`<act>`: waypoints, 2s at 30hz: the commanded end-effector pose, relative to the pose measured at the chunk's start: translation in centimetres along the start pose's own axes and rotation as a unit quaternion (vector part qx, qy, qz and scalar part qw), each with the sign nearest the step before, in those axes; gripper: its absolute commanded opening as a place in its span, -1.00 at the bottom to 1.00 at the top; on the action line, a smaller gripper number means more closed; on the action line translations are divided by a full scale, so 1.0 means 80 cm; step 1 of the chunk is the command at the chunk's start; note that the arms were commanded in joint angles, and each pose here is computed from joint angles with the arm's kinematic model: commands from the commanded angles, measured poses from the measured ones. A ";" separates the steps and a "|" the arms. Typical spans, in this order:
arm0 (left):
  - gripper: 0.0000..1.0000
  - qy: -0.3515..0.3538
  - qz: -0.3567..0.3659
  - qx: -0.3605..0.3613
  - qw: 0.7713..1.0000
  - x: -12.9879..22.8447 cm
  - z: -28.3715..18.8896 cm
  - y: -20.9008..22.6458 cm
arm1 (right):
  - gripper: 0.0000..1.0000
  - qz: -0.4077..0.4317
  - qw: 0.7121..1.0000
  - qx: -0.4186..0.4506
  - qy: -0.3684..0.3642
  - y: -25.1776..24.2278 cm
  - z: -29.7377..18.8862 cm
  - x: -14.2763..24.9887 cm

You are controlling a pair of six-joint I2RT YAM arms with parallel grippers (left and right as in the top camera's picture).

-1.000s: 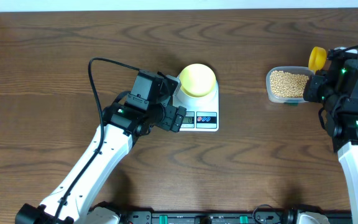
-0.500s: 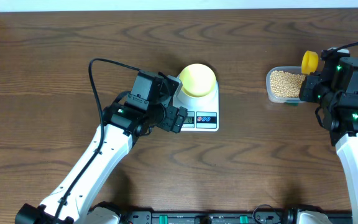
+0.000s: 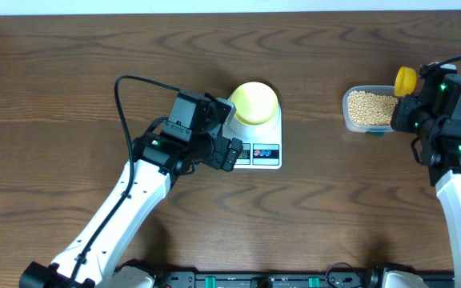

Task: Scoop item into bowl and weigh 50g on scale
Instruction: 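Tilt and lower the scoop into the soybeans with the right gripper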

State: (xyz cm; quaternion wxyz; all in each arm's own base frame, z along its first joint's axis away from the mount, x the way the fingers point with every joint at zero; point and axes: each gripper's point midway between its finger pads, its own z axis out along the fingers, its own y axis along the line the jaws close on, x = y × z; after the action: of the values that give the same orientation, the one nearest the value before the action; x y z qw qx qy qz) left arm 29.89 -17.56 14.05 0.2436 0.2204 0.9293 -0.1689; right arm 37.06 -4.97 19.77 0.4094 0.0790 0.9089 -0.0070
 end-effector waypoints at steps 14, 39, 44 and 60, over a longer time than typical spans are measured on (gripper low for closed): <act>0.80 -0.011 0.006 0.006 1.000 -0.007 -0.007 -0.005 | -0.98 0.004 0.997 -0.015 0.074 -0.001 0.046 0.038; 0.80 -0.011 0.006 0.006 1.000 -0.007 -0.007 -0.004 | -0.98 -0.002 0.990 -0.021 0.137 -0.001 0.084 0.084; 0.80 -0.011 0.006 0.006 1.000 -0.007 -0.007 -0.004 | -0.98 0.006 0.987 -0.070 0.143 0.019 0.086 0.088; 0.80 -0.011 0.006 0.006 1.000 -0.007 -0.007 -0.004 | -0.98 0.084 0.968 -0.179 0.152 0.018 0.066 0.091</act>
State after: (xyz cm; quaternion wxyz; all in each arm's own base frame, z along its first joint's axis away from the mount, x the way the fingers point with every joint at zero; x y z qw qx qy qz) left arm 29.90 -17.56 14.05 0.2438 0.2205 0.9292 -0.1690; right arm 36.67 -3.77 10.71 0.2735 0.0898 0.9457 0.1512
